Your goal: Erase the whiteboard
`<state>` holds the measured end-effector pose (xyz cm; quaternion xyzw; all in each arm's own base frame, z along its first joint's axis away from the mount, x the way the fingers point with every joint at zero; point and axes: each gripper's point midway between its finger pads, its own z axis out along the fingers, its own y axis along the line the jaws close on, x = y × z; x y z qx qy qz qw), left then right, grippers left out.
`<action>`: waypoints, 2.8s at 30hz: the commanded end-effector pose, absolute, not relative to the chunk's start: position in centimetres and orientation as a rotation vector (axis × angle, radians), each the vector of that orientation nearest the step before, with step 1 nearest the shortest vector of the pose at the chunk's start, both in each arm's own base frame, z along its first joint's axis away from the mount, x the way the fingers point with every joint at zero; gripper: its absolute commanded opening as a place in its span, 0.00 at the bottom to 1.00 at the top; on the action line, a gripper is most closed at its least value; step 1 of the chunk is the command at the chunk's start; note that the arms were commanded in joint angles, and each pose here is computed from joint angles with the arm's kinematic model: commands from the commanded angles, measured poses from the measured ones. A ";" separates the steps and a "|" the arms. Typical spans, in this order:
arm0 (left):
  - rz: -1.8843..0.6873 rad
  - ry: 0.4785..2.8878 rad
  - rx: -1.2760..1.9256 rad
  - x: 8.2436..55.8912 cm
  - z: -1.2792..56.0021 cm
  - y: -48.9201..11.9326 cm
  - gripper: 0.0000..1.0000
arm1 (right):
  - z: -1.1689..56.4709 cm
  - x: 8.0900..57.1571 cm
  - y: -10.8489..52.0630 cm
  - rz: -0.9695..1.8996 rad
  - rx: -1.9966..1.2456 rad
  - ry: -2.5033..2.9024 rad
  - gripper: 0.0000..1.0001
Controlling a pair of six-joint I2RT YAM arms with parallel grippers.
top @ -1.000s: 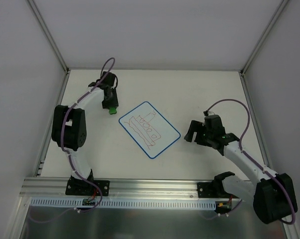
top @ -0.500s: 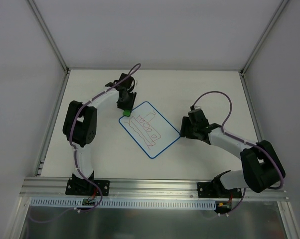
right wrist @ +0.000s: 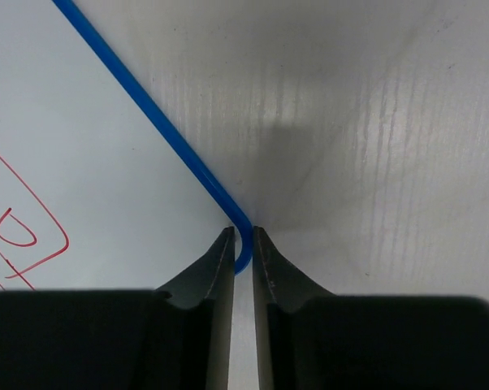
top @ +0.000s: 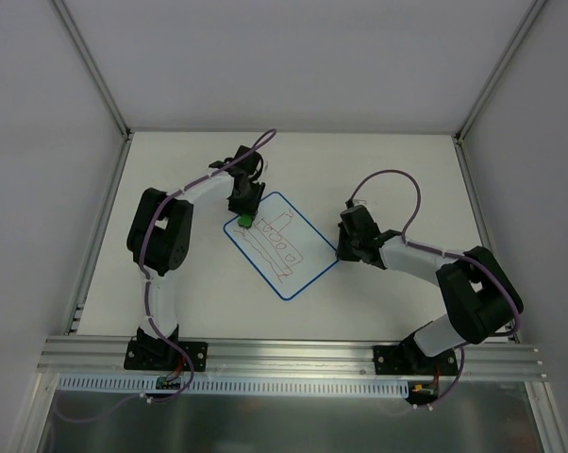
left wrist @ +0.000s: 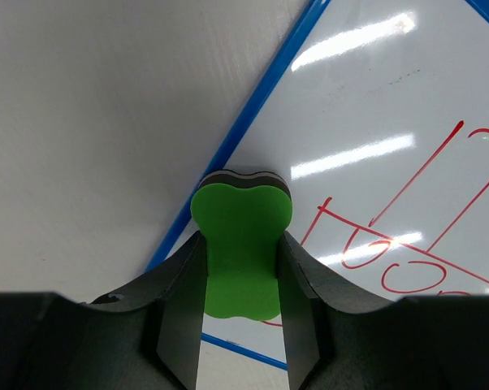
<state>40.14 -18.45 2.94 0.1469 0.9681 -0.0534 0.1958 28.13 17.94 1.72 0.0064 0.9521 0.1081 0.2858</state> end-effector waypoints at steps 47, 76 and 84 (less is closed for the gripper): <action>-0.151 2.789 0.405 36.3 0.6 -20.9 0.00 | -1.4 26.0 17.3 0.234 0.013 2.643 0.00; 0.064 2.966 0.082 35.2 -3.1 -16.2 0.00 | -1.2 25.9 16.9 0.218 0.019 2.631 0.00; 0.088 2.970 0.374 33.7 -3.3 -22.2 0.00 | -1.2 25.8 16.9 0.225 0.025 2.635 0.00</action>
